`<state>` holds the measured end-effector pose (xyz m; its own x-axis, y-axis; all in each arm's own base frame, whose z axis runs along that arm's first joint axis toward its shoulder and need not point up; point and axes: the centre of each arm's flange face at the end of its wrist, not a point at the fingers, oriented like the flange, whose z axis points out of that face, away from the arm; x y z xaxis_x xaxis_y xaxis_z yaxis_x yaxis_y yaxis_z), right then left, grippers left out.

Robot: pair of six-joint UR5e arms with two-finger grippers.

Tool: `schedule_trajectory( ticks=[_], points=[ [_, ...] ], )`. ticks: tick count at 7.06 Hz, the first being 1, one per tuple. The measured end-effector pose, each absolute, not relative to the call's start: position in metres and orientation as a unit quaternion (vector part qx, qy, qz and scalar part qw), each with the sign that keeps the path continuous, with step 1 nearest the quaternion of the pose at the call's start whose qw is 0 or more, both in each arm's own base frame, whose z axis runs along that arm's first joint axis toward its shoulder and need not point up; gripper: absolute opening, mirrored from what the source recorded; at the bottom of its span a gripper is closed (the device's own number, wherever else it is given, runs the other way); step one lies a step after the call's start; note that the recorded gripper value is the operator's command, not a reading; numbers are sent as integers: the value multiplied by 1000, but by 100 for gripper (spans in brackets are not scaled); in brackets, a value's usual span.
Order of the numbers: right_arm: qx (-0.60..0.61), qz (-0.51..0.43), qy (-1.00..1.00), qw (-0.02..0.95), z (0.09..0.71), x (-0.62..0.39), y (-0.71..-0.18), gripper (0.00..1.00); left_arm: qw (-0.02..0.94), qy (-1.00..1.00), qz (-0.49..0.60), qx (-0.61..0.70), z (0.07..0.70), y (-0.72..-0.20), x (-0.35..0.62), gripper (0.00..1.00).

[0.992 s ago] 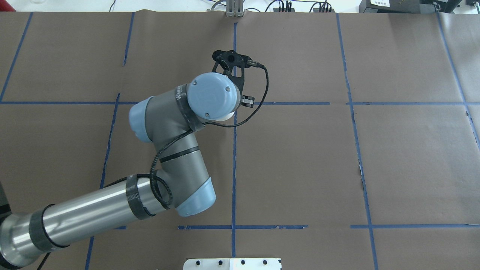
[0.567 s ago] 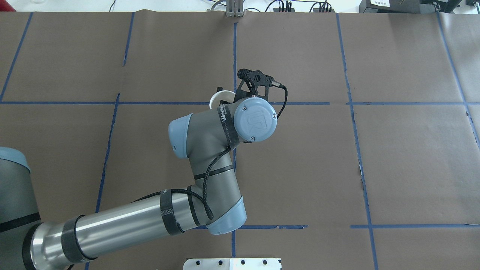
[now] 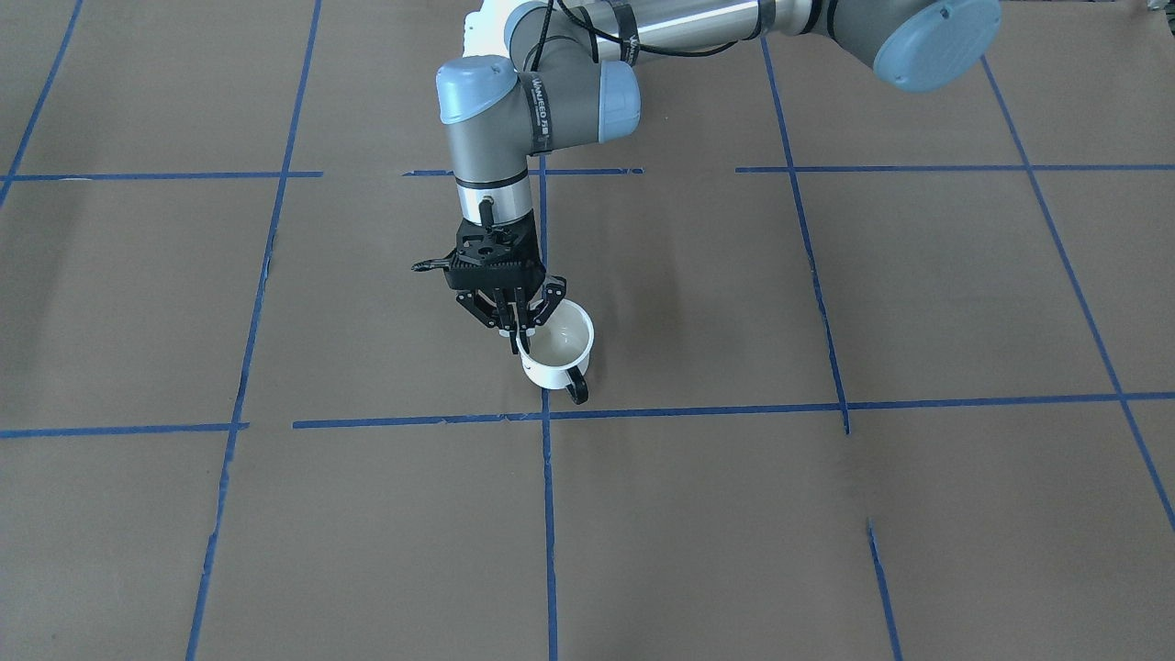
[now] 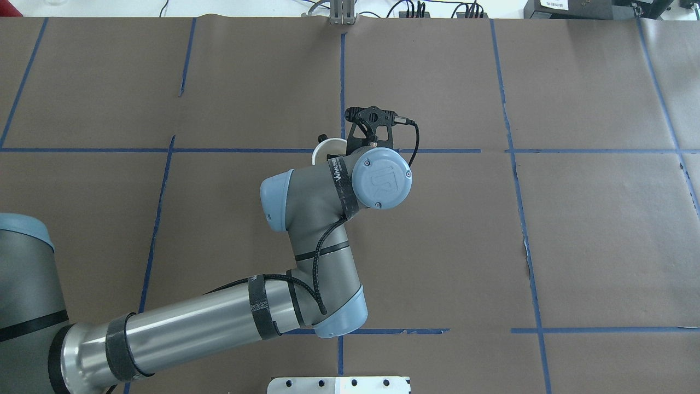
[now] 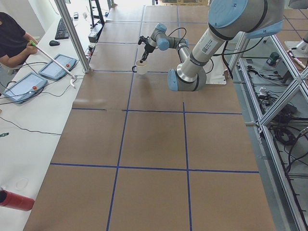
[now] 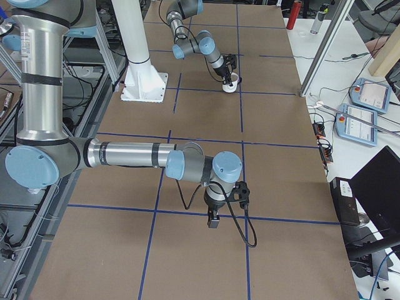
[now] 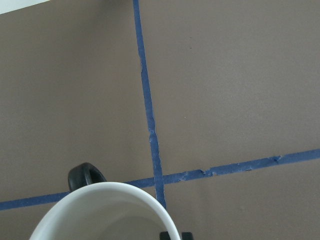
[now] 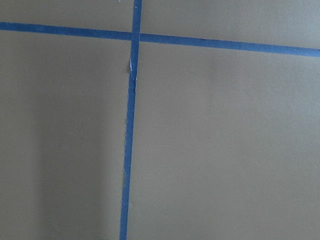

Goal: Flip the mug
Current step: 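Rotate the left wrist to turn the mug upright and lower it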

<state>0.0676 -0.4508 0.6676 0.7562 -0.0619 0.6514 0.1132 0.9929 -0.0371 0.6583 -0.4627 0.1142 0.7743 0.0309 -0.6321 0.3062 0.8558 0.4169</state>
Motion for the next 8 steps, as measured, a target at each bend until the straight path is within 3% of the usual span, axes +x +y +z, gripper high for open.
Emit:
schedule_trajectory(
  ticks=[4,6,7,8],
  points=[
    [-37,-47,-346,936,668,68,-451,100,907,326,-79,256,115,-464,664,0],
    [-37,-47,-346,936,668,68,-451,100,906,328,-80,255,110,-465,667,6],
    [-37,-47,-346,936,668,68,-451,100,906,329,-80,255,108,-464,670,13],
    [-37,-47,-346,936,668,68,-451,100,906,328,-79,254,109,-464,673,26]
  ],
)
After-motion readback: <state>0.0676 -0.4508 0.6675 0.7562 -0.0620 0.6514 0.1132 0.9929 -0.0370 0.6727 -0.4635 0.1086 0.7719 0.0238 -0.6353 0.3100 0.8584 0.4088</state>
